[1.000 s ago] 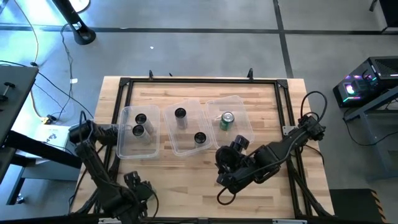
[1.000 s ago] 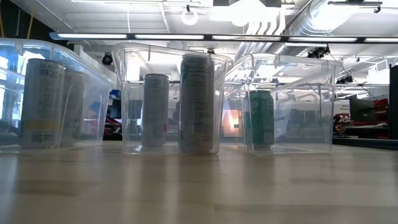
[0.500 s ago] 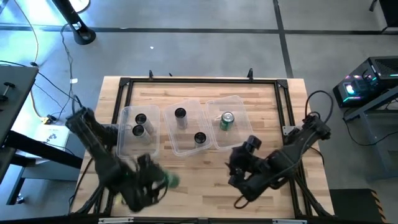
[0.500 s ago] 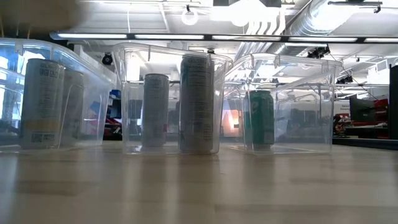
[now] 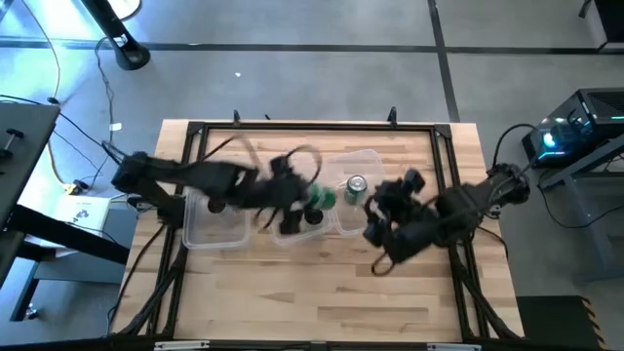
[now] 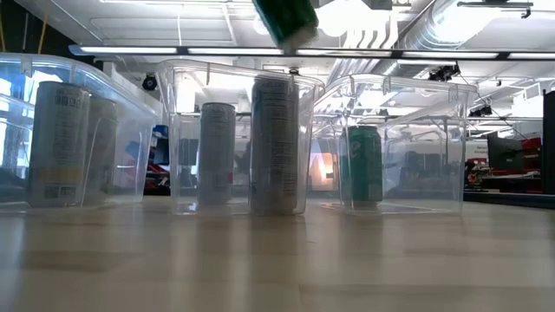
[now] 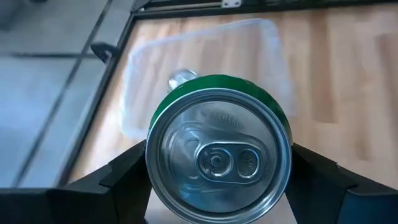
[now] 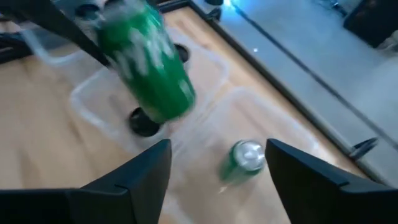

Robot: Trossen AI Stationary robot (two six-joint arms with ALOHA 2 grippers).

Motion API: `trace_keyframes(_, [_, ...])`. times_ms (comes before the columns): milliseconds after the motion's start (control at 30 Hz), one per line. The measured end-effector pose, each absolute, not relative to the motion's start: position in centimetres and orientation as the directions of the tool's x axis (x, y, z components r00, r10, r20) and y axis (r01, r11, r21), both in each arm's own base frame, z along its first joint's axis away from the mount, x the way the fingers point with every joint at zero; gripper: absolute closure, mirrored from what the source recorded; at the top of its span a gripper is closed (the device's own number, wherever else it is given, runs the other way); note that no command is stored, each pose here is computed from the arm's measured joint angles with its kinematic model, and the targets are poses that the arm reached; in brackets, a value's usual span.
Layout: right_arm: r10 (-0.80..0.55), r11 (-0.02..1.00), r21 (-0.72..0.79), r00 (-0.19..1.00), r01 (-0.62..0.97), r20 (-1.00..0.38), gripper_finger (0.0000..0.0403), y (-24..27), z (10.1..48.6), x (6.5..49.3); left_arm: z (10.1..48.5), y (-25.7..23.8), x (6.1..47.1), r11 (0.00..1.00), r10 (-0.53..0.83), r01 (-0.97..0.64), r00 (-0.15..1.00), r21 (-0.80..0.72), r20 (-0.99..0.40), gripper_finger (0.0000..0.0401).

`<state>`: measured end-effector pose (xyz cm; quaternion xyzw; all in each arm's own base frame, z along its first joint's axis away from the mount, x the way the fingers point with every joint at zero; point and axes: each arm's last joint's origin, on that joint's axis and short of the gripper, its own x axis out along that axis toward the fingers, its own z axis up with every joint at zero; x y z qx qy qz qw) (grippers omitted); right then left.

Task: Sort soda cans
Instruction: Put the green soda can into the right transparent container

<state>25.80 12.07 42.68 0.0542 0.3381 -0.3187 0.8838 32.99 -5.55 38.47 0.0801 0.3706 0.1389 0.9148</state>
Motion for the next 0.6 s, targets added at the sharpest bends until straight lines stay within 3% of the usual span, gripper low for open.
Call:
trace_keyframes(233, [-0.554,0.733,-0.083,0.522,0.675,-0.649,0.0236,6.0,45.1,24.4,37.4,1.5,37.3,0.963,0.209,-0.058,0.773,0.262,-0.599,0.0122])
trace_keyframes(433, [-0.536,0.695,-0.023,0.497,0.719,-0.682,0.0376,3.5,45.3,22.3,35.2,4.4,38.5,0.985,0.055,0.067,0.747,0.157,-0.662,0.0122])
trace_keyframes(600, [-0.472,0.594,0.014,0.363,0.804,-0.803,0.0397,1.7,41.0,19.7,35.3,4.0,39.0,0.980,-0.021,0.142,0.774,0.141,-0.633,0.0122])
